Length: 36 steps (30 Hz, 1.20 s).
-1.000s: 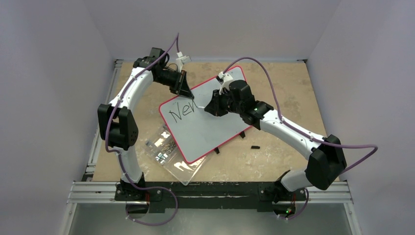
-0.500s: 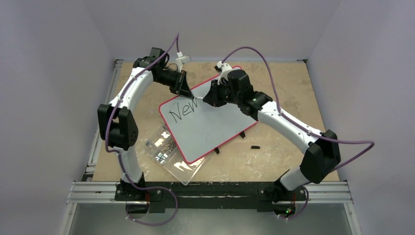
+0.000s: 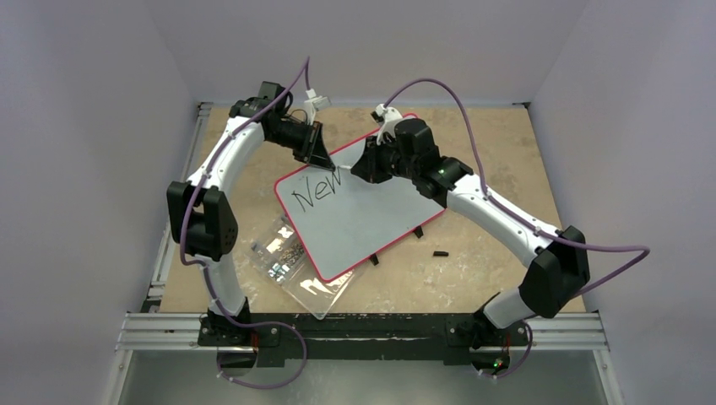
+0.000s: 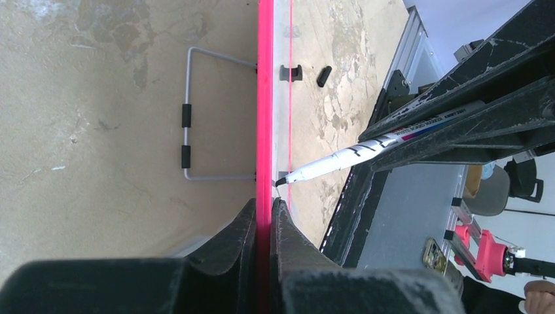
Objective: Write a sentence on the whiteboard
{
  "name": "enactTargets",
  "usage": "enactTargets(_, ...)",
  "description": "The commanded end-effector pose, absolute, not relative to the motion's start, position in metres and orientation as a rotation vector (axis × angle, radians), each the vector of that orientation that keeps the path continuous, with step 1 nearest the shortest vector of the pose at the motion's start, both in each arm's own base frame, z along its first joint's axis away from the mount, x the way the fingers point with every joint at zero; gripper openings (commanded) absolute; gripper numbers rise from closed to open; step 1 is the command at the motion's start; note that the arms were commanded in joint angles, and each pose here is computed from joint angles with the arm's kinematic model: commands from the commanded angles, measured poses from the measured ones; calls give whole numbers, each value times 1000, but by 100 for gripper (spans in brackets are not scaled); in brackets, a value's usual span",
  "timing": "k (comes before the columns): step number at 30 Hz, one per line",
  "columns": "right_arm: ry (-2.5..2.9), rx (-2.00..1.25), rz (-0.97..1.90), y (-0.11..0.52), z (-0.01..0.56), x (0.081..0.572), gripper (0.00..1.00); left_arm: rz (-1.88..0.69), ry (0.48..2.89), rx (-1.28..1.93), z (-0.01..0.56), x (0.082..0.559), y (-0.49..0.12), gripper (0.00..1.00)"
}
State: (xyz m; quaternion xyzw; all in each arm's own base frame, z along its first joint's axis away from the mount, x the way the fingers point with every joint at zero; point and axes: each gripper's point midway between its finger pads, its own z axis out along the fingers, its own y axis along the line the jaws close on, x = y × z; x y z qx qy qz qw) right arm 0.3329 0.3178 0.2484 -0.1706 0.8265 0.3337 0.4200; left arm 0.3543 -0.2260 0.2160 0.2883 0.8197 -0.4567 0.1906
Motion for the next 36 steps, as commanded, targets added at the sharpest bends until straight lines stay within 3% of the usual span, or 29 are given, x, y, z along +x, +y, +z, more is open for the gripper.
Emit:
enactTargets(1,1952,-430,831,306,298,329,0,-1165,2264,927,226,341,-227,0)
enactTargets(10,1885,-420,816,289,321,315,0,-1137,2260,896,235,337,-224,0)
enactTargets(36,1906,-402,686,267,291,328,0,-1115,2232,881,238,332,-222,0)
